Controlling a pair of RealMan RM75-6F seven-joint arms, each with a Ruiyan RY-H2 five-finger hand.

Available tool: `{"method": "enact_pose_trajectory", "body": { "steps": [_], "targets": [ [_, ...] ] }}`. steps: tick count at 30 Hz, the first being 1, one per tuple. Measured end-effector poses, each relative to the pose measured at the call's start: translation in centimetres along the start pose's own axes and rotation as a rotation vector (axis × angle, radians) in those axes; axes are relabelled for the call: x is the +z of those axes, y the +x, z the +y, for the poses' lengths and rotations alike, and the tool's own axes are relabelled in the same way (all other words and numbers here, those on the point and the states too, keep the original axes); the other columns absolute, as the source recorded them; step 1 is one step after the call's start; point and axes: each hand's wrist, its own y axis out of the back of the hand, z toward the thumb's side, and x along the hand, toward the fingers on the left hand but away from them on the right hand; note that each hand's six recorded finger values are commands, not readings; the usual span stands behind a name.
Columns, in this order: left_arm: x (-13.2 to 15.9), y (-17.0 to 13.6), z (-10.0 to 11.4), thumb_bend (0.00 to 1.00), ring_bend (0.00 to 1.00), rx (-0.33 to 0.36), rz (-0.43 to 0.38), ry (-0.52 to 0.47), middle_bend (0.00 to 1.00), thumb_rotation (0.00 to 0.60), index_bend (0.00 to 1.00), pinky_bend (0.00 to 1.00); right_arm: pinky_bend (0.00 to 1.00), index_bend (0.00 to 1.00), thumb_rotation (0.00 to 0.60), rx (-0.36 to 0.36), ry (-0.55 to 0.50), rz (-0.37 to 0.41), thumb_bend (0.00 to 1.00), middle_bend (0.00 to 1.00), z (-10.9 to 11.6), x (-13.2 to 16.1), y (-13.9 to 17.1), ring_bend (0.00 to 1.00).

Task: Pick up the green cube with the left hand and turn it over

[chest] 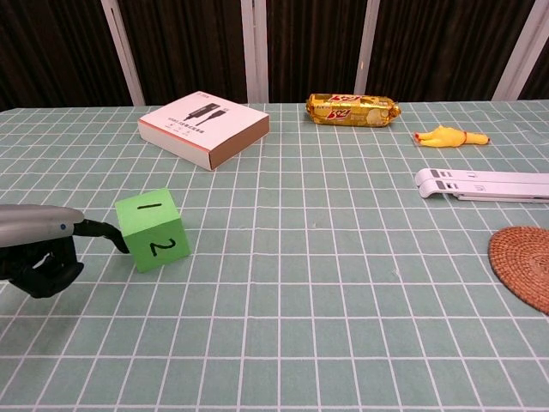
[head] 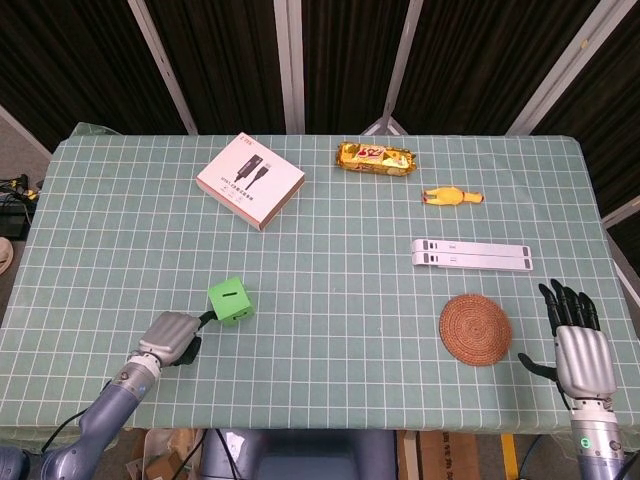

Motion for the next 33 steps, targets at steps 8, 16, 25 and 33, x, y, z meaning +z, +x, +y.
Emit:
{"method": "enact_pose_trajectory", "body": {
  "steps": [8,16,25,33],
  "targets": [
    [2.7,-0.4,0.5,0.84,0.73,0.036,-0.055,0.033,0.83,0.600,0.19,0.80,0.00,0.05,0.600,0.002,-0.002,-0.002,0.07,0.00,0.0,0.0,0.0,0.00],
    [4.8,0.4,1.3,0.84,0.73,0.083,-0.065,0.055,0.83,0.600,0.19,0.80,0.00,0.05,0.600,0.007,-0.009,-0.007,0.07,0.00,0.0,-0.2,-0.2,0.00],
    [6.9,1.8,2.3,0.84,0.73,0.133,-0.059,0.068,0.83,0.600,0.19,0.80,0.00,0.05,0.600,0.011,-0.010,-0.008,0.07,0.00,-0.1,-0.1,-0.3,0.00],
    [8.0,2.9,3.6,0.84,0.73,0.184,-0.051,0.063,0.83,0.600,0.19,0.80,0.00,0.05,0.600,0.019,-0.007,-0.009,0.07,0.00,-0.3,-0.1,-0.4,0.00]
  ]
}}
